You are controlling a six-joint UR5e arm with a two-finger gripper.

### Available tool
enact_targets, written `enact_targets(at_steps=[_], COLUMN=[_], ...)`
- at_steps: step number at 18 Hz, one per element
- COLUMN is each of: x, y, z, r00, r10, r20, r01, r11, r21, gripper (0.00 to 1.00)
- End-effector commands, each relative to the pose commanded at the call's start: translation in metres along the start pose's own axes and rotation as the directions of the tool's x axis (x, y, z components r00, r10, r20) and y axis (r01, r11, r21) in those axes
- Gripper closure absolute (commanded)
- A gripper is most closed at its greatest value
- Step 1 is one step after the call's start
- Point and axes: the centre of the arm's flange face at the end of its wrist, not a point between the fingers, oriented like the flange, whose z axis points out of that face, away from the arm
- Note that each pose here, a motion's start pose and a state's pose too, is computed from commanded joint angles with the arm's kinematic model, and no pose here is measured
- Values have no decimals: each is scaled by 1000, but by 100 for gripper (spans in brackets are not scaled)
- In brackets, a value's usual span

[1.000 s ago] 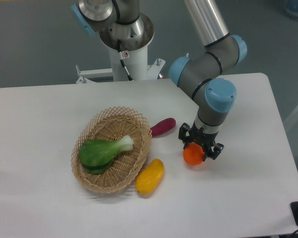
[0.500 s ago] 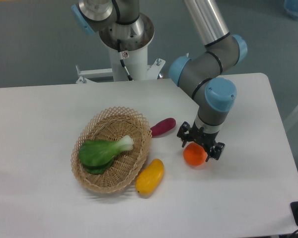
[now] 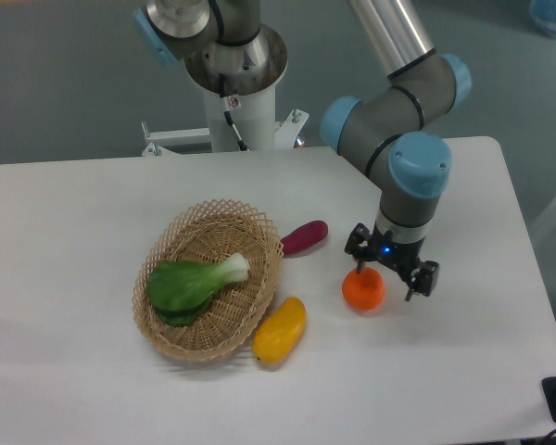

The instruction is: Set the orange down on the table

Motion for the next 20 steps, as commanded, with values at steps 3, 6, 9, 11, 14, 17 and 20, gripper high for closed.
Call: enact_targets(at_steps=[3,6,9,11,14,17,20], x=[-4,-6,-6,-8,-9,-9,-9], y=[7,13,17,25,25,23,23], z=[-12,-20,-26,-27,-31,-31,-31], r00=[1000,999,999,999,998,999,999], r10=[-10,-20,-30,-47,-49,-46,-46], r20=[16,26,26,20,25,26,25], r01=[10,19,29,46,47,44,44], r11=[1000,1000,999,997,996,997,996], r21=[8,18,42,64,73,70,72], gripper=[0,0,0,0,0,0,0])
